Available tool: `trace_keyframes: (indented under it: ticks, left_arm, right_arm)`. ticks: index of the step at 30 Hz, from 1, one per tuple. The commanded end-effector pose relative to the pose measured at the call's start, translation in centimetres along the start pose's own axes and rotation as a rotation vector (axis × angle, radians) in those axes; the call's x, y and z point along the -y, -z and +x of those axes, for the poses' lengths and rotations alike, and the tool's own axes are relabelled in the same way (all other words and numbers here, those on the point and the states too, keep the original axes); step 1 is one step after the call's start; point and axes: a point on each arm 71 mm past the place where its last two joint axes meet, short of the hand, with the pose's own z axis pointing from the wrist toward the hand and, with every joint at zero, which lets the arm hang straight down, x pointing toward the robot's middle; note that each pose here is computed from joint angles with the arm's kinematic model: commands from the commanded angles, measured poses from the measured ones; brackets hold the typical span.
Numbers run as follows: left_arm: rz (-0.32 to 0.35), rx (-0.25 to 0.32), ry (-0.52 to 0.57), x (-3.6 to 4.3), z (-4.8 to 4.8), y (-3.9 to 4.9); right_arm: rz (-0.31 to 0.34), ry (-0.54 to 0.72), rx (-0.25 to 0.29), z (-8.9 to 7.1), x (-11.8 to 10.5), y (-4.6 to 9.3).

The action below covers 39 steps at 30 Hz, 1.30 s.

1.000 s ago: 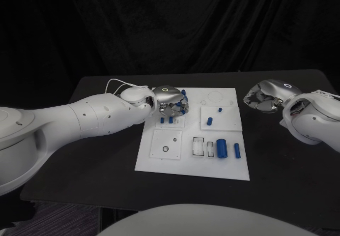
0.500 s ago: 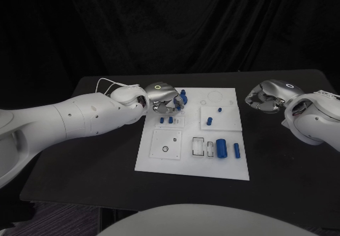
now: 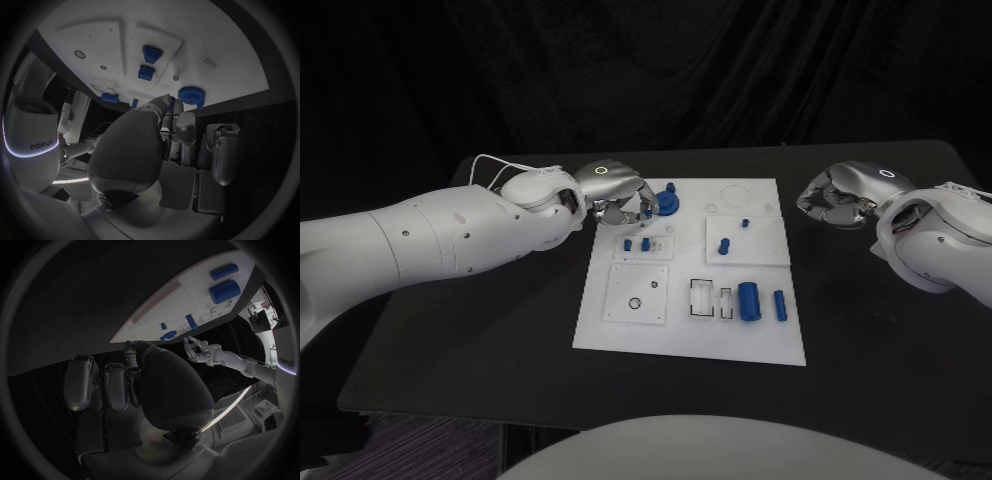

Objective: Assemble the parts on the task board

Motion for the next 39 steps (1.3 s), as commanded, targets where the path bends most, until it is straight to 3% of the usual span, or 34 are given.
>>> trace_keyframes:
  ticks: [1,16,39]
  left_arm:
    - [-0.021,-0.031,0.011,-0.23,0.23,0.00]
    - [-0.055,-0.070,0.023,-0.87,1.17,0.43]
    - [-0.042,-0.094,0.037,-0.32,1.88,-0.04]
  right_arm:
    - [0.012,0.003,-0.007,0.1,0.1,0.0]
    - [0.009,0.003,-0.009,0.2,-0.1,-0.1]
    - [0.008,0.005,-0.012,0.2,-0.1,-0.2]
